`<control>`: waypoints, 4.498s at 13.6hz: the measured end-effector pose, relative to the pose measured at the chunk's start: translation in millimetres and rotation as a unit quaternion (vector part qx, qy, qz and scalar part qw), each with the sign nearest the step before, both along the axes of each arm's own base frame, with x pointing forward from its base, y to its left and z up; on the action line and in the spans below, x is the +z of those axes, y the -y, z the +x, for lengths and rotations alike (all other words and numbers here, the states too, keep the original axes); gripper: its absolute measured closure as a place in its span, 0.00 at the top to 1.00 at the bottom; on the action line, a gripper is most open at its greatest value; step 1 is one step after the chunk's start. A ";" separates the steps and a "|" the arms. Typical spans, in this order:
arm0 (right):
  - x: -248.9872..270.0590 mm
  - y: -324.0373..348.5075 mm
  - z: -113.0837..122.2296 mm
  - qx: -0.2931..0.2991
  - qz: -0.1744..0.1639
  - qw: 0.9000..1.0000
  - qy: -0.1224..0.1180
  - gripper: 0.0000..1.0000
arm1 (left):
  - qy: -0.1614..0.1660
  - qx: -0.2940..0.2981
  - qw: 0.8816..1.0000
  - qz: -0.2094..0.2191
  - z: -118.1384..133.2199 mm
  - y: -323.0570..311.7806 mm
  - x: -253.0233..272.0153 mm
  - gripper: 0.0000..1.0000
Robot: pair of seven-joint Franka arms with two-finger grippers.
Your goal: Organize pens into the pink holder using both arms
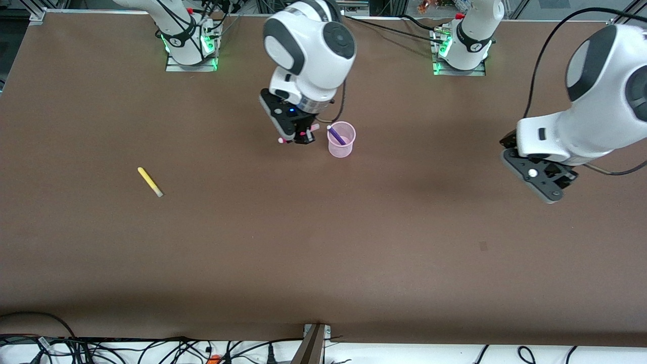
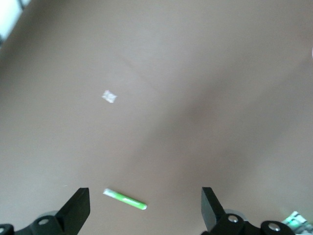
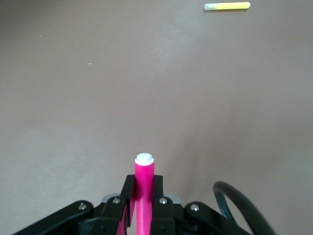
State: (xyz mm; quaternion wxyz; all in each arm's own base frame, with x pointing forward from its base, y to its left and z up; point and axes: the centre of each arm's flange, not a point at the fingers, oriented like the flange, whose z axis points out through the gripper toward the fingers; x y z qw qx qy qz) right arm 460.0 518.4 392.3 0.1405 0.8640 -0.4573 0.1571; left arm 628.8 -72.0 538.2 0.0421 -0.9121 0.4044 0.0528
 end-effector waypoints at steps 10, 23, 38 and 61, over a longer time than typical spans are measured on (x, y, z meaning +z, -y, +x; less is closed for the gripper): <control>-65.9 -63.4 -36.0 0.002 -0.004 0.998 0.061 0.17 | 0.039 0.273 0.961 -0.018 10.1 -70.5 32.3 1.00; -98.8 -89.7 -78.6 0.048 -0.038 0.996 0.067 0.17 | 0.072 0.327 0.942 -0.020 -73.8 -83.9 46.8 1.00; -23.3 -76.1 -42.6 0.077 -0.008 0.994 0.072 0.75 | 0.080 0.312 0.946 -0.025 -73.0 -63.5 56.5 1.00; 168.8 504.4 145.7 0.454 0.258 0.818 -0.240 1.00 | 0.077 0.310 0.947 -0.024 -73.8 -61.8 56.4 1.00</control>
